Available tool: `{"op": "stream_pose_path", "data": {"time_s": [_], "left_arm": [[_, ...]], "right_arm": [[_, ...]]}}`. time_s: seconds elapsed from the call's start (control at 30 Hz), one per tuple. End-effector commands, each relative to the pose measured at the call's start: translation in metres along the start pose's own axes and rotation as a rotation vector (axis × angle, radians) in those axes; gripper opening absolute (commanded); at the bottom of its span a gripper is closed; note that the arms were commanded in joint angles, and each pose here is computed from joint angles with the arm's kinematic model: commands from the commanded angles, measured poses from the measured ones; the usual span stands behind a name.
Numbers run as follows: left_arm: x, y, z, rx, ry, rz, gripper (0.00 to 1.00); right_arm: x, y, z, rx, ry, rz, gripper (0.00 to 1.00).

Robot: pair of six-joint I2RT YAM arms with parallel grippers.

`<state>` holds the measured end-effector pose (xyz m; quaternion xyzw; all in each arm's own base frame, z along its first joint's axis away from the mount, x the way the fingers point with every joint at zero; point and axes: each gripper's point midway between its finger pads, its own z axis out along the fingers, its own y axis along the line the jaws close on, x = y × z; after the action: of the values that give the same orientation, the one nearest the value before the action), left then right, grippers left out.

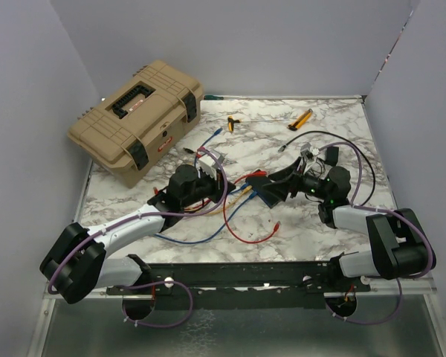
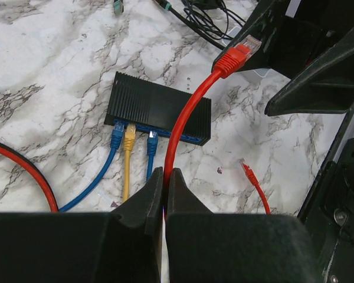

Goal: Insert the plug into the switch port
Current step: Pick up the connector from the center of the board.

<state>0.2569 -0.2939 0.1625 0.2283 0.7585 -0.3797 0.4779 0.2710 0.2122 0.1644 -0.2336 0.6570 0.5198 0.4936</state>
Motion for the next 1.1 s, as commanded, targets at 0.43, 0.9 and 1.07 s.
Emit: {"op": "stream_pose_path", "data": {"time_s": [0.43, 0.9, 1.07], "left_arm": [[-0.015, -0.013, 0.005, 0.044, -0.081, -0.054, 0.0], [-0.035, 0.008, -0.013, -0.093, -0.198, -0.038, 0.0], [-0.031, -0.005, -0.007, -0.017, -0.197, -0.091, 0.0]], "right_arm": [[-0.015, 0.017, 0.005, -0.106, -0.064, 0.07, 0.67], [-0.002, -0.024, -0.003, 0.206, 0.039, 0.152, 0.67], [-0.018, 0.001, -0.001, 0.077, -0.011, 0.051, 0.68]]}}
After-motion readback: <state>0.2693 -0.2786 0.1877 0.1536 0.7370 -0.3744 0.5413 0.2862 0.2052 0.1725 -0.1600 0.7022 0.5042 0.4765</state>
